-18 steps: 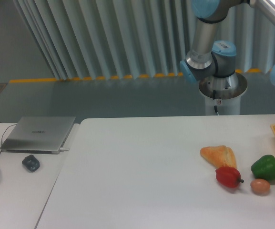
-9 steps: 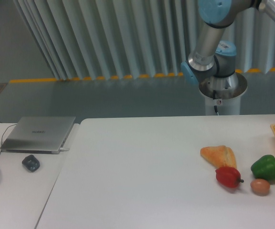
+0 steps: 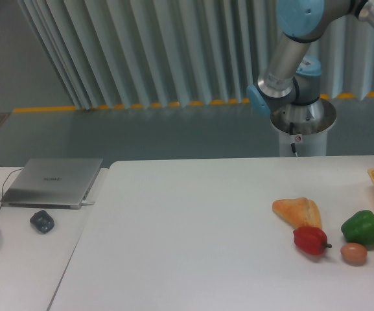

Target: Place the yellow pepper on the table

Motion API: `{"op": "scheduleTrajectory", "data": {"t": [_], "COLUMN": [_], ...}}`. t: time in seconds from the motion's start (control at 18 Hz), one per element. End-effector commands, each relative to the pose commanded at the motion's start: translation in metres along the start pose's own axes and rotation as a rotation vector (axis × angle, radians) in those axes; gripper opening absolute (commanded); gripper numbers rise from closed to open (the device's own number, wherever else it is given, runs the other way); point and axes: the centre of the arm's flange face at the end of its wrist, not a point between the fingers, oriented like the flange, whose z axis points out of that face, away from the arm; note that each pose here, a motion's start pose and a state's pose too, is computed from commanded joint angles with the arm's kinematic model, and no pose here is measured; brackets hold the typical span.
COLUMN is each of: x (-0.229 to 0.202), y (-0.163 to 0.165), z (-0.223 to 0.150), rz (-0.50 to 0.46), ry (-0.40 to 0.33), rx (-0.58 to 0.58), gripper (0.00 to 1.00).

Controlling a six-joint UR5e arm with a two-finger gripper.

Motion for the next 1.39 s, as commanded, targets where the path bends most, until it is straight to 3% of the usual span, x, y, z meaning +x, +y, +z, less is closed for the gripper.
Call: {"op": "scheduleTrajectory", "data": {"t": [1.06, 1.22, 1.33, 1.39], "x": [0.004, 0.004, 0.005, 0.005], "y": [0.024, 0.024, 0.024, 0.024], "z": [0.019, 0.018, 0.016, 0.015], "rz": [0.008, 0.009, 0.009, 0.009], "ry": [0.048, 0.046, 0.046, 0.046], "rx": [0.023, 0.022, 0.020, 0.020], "gripper": [1.00, 0.83, 0.61, 0.58]}}
